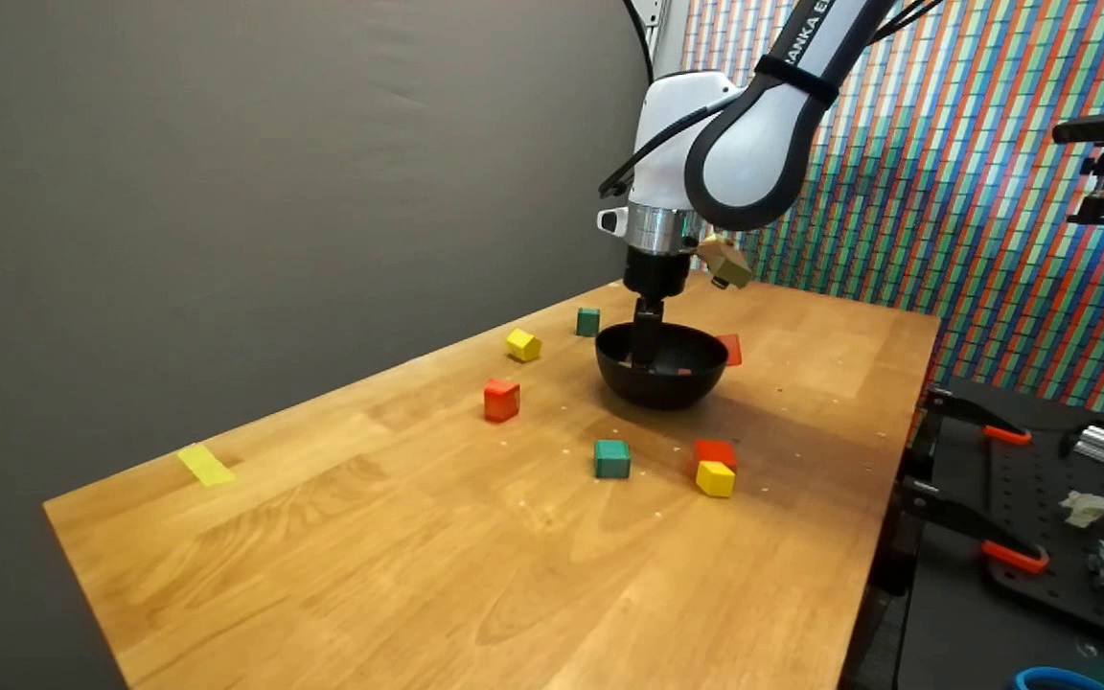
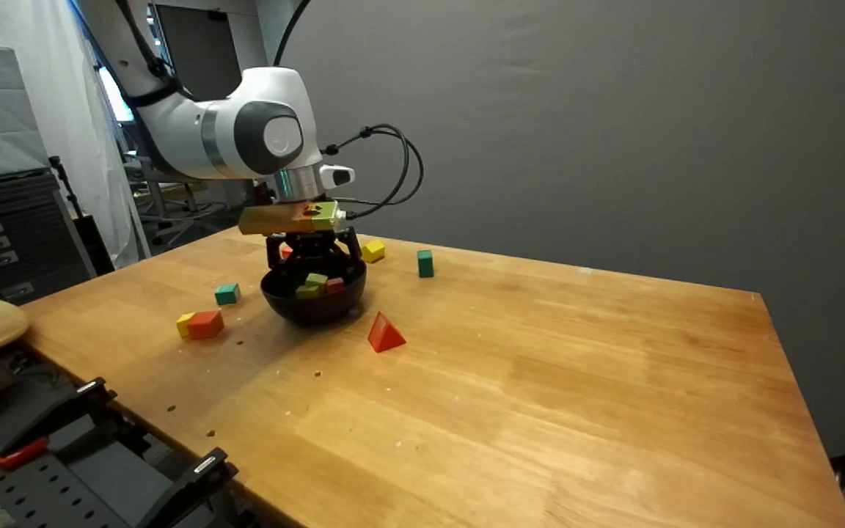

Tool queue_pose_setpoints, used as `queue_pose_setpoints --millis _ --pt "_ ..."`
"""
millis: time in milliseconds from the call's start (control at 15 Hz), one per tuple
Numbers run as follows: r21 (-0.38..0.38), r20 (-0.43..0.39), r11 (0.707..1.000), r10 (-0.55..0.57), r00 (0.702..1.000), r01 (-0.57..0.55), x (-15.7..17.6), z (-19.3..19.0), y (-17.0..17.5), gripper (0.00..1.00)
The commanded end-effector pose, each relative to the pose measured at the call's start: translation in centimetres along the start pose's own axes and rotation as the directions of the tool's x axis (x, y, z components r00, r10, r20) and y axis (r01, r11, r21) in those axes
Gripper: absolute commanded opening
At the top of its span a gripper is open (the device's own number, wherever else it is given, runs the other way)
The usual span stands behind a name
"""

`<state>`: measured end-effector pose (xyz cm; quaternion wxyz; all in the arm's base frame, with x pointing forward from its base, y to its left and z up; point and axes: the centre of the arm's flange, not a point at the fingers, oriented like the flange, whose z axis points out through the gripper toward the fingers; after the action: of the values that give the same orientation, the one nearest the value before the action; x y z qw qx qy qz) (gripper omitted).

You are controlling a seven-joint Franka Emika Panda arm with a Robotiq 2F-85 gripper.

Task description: Remove all the objects in the black bowl and put them on the table

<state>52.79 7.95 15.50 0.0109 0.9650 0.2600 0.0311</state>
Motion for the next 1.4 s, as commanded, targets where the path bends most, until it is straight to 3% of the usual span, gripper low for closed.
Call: queue_pose_setpoints --millis 0,133,267,467,667,1000,1333 --pt "-0.019 -0.003 0.999 -0.035 0.999 0.035 1.6 1.6 0.5 1.0" --pt "-0.018 0.0 0.999 -0.039 0.999 0.039 1.7 2.0 0.5 1.0" --pt "-0.028 0.0 0.998 -0.048 0.999 0.048 1.8 1.6 0.3 0.74" --pt "-0.047 -0.006 0.998 -0.047 0.999 0.047 1.4 0.2 -0.4 0.52" --pt "-0.066 -0.009 0.997 -0.046 0.999 0.046 0.6 -1.6 -1.1 0.45" --pt "-0.071 -0.015 0.997 0.005 1.0 -0.006 -1.5 -4.3 -1.4 0.45" --pt "-0.098 -0.14 0.983 0.141 0.98 -0.156 -4.0 -8.5 1.5 0.45"
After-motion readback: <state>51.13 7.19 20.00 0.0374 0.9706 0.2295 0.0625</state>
